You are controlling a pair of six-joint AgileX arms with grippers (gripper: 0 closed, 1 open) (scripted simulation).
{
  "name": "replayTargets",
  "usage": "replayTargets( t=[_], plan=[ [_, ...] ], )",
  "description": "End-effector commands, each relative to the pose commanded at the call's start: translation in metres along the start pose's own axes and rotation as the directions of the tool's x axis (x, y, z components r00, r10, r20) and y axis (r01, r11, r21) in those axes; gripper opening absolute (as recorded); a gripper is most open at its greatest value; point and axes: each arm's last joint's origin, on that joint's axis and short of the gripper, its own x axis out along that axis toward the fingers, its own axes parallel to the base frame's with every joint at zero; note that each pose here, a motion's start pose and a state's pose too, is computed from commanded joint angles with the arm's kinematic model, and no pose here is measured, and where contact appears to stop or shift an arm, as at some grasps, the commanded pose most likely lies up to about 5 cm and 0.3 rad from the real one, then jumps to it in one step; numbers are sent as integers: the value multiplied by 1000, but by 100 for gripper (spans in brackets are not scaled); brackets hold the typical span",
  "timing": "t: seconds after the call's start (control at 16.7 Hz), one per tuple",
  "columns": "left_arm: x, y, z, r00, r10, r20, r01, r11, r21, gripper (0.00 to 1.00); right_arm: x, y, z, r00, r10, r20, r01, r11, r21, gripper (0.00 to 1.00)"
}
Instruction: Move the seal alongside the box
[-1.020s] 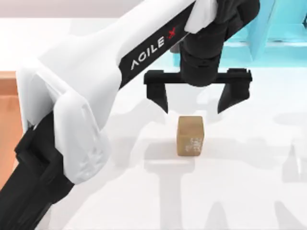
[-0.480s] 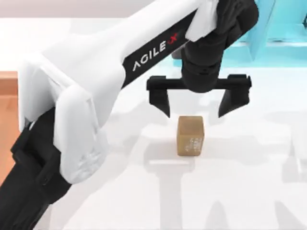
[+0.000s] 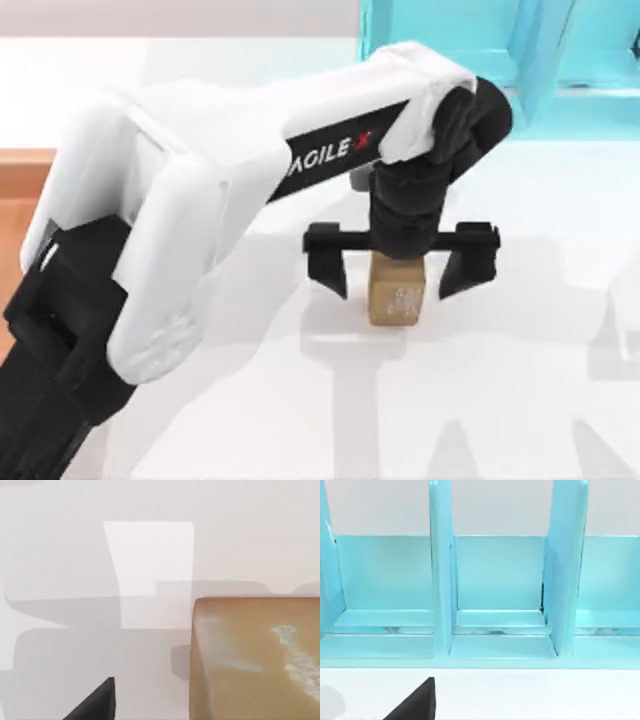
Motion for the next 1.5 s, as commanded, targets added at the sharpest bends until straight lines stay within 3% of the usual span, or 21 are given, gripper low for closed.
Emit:
replayTargets(
  t=[0.3,1.08,1.5],
  plan=[
    [3,0,-1,1000,-2,2,2,1000,0,100,0,0,0,1000,0,0,0,1000,0,100],
    [3,0,-1,1000,-2,2,2,1000,0,2,0,0,0,1000,0,0,0,1000,0,100],
    [3,0,-1,1000,-2,2,2,1000,0,0,0,0,0,1000,0,0,0,1000,0,100]
  ],
)
